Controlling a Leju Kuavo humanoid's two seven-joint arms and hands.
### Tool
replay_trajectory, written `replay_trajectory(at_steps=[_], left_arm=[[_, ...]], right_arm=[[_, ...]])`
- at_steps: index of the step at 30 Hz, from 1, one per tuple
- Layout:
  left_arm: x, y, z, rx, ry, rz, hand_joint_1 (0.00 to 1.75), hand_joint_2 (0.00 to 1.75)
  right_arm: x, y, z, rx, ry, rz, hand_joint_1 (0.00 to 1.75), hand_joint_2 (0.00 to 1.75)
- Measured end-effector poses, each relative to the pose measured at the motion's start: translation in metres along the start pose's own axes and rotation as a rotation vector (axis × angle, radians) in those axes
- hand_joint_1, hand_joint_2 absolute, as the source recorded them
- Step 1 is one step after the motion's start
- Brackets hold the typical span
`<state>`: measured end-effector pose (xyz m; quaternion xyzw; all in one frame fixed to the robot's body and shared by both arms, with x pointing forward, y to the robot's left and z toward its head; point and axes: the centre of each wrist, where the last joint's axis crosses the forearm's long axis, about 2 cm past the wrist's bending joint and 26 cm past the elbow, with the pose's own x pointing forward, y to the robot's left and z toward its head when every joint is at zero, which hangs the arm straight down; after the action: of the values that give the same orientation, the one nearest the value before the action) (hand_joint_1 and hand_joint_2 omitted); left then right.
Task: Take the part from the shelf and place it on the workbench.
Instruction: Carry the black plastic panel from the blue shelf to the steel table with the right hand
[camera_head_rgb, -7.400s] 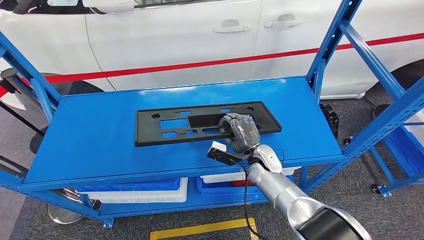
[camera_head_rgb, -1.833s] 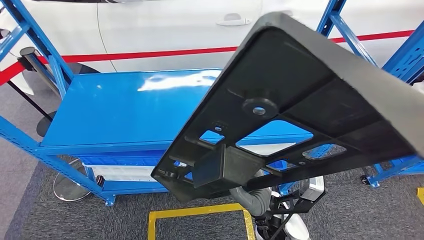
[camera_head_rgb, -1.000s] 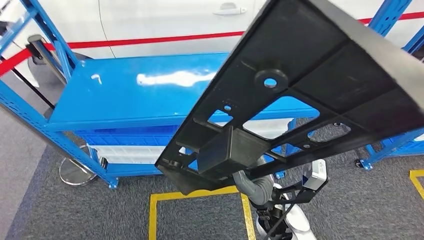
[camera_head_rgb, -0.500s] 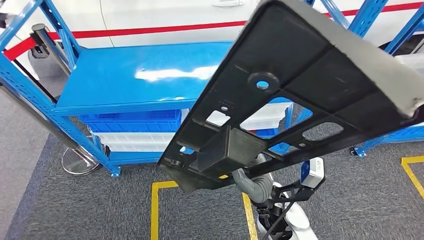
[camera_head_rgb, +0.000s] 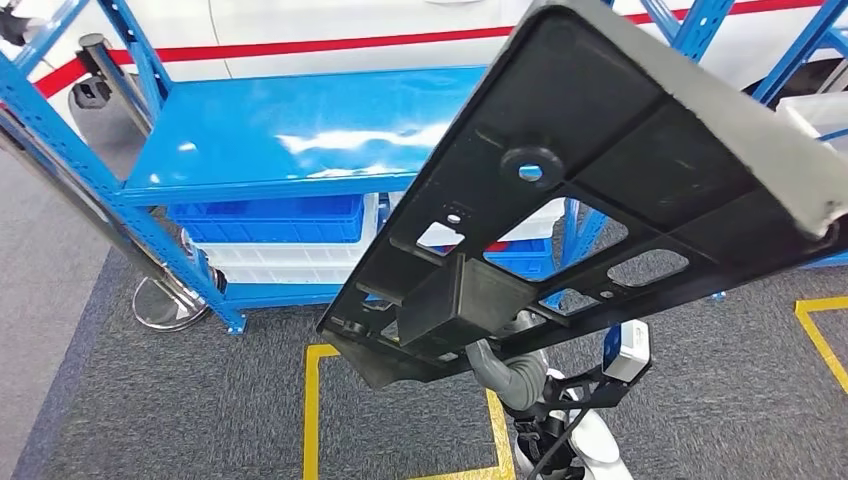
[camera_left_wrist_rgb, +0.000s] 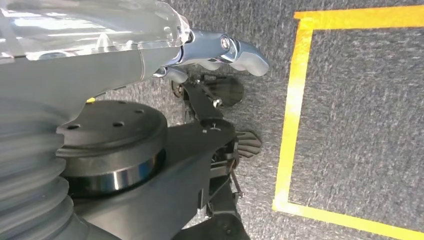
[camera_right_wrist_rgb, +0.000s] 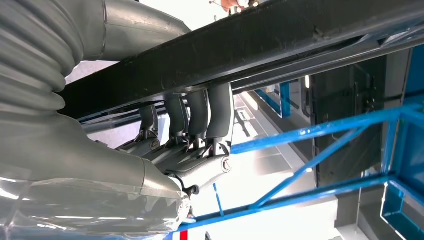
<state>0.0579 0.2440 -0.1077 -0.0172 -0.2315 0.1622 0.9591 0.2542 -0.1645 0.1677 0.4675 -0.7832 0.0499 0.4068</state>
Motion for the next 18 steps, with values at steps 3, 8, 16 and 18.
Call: replay_trajectory(at_steps=[3,8,16,18], left_arm=[[0.0003,0.0013,-0.0001,0.002,-0.004,-0.002,0.00,1.75],[0.0014,0.0031,-0.0006,0.006,-0.014,-0.004,0.00,1.75],[0.0015,0.0066,-0.0007,0.025,-0.010,-0.004,0.00,1.75],[0.0009,0.0087,-0.0005,0.032,-0.005,-0.005,0.00,1.75]], right_arm=[[0.0007,0.0007,0.0007,-0.001,-0.002,0.002,1.75,1.75],[0.0007,0.0012,0.0030,-0.016,0.000,0.008,1.75,1.75],[0.0003,0.0027,0.0023,-0.022,-0.004,0.004,1.75,1.75],[0.0000,0.0033,0.0022,-0.026,-0.007,0.001,1.75,1.75]])
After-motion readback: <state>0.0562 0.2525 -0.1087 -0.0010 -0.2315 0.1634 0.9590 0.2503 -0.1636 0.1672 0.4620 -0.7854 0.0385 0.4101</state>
